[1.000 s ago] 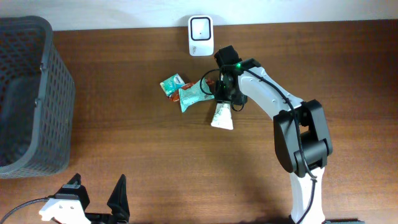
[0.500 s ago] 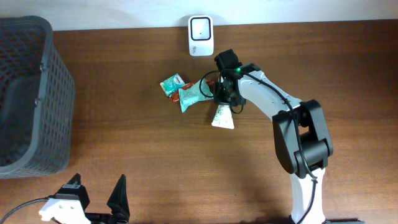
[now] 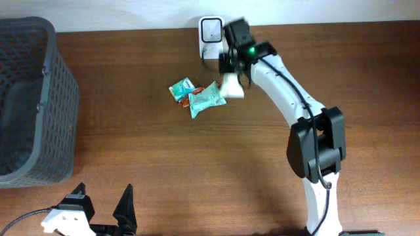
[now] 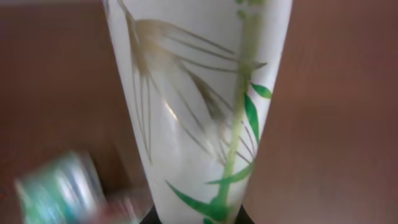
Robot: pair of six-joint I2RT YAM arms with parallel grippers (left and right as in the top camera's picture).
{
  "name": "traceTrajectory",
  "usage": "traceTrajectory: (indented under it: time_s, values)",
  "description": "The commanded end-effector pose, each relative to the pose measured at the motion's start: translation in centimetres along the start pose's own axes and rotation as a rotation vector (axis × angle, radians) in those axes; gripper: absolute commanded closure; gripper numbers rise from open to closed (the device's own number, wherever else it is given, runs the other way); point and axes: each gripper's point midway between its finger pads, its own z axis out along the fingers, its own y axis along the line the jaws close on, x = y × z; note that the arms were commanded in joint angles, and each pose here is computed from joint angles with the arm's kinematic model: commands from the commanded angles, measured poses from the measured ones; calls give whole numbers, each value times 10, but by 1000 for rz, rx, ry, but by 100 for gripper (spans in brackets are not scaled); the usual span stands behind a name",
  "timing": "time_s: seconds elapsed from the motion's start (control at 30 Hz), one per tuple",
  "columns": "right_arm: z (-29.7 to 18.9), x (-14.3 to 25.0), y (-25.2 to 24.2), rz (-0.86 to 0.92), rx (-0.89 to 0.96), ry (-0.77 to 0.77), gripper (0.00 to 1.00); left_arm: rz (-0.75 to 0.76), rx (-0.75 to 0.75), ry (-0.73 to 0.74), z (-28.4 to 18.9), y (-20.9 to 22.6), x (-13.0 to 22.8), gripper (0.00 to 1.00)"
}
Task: Scan the item barcode
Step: 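Hold the shampoo tube up in front of the scanner window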
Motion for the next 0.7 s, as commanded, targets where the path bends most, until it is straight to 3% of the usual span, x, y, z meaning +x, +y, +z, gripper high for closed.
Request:
traceTrajectory:
  time_s: [0.0,0.13,0.33,0.67]
  values:
    - [-25,-68,-1,11,20,-247,96,-3,-8,-8,-1,1,0,1]
    - [-14,-101,13,31,-42,-413,96,-3,-8,-8,-1,1,0,1]
    - [13,-115,42,21,-198,-541,96,-3,-8,-8,-1,1,0,1]
    - [20,-110,41,19,-194,-530,96,-2,-10,2,-1,2,2,1]
